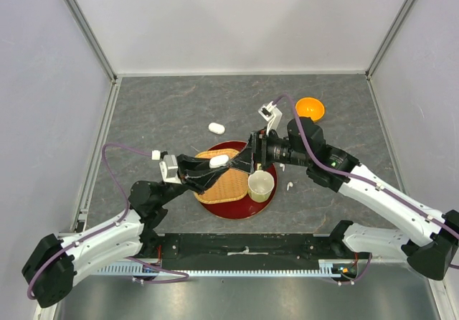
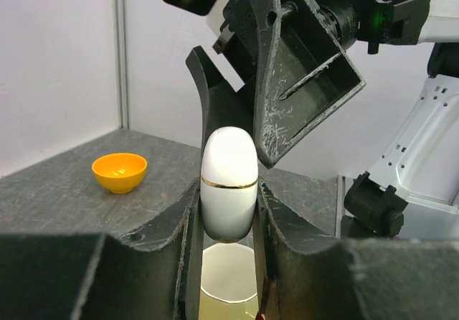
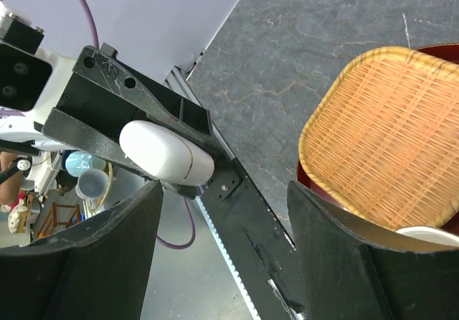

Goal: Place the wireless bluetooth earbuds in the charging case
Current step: Open the charging case.

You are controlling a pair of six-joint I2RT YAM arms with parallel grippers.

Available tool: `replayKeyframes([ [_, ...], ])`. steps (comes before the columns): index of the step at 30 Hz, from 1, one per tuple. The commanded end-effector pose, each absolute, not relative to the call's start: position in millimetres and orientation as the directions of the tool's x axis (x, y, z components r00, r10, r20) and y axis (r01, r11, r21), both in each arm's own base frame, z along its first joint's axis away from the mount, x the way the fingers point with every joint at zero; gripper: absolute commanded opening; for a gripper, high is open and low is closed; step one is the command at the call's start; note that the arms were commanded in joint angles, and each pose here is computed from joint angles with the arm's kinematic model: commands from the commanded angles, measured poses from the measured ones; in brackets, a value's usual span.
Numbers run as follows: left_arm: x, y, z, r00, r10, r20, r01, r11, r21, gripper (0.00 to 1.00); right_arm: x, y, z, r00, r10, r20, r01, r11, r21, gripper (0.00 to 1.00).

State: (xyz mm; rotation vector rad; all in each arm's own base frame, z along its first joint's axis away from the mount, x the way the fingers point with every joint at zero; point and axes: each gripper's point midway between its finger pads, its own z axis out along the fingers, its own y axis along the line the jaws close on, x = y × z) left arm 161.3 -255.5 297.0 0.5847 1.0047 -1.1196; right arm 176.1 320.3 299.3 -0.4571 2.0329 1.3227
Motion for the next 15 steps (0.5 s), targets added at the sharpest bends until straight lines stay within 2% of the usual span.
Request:
replayKeyframes([
  [1, 149.8, -258.3, 329.6, 0.121, -0.518, -0.847, 0.952, 0.301, -0.048, 0.02, 176.7, 326.8, 320.9, -0.689, 0.078, -0.721, -0.643, 0.393, 0.657, 0.77],
  [15, 136.7, -263.9, 322.1, 0.087, -0.484, -0.871, 0.972, 0.232, -0.031, 0.02, 184.8, 328.1, 324.3, -0.707, 0.163, -0.688, -0.593, 0.395, 0.702, 0.77],
])
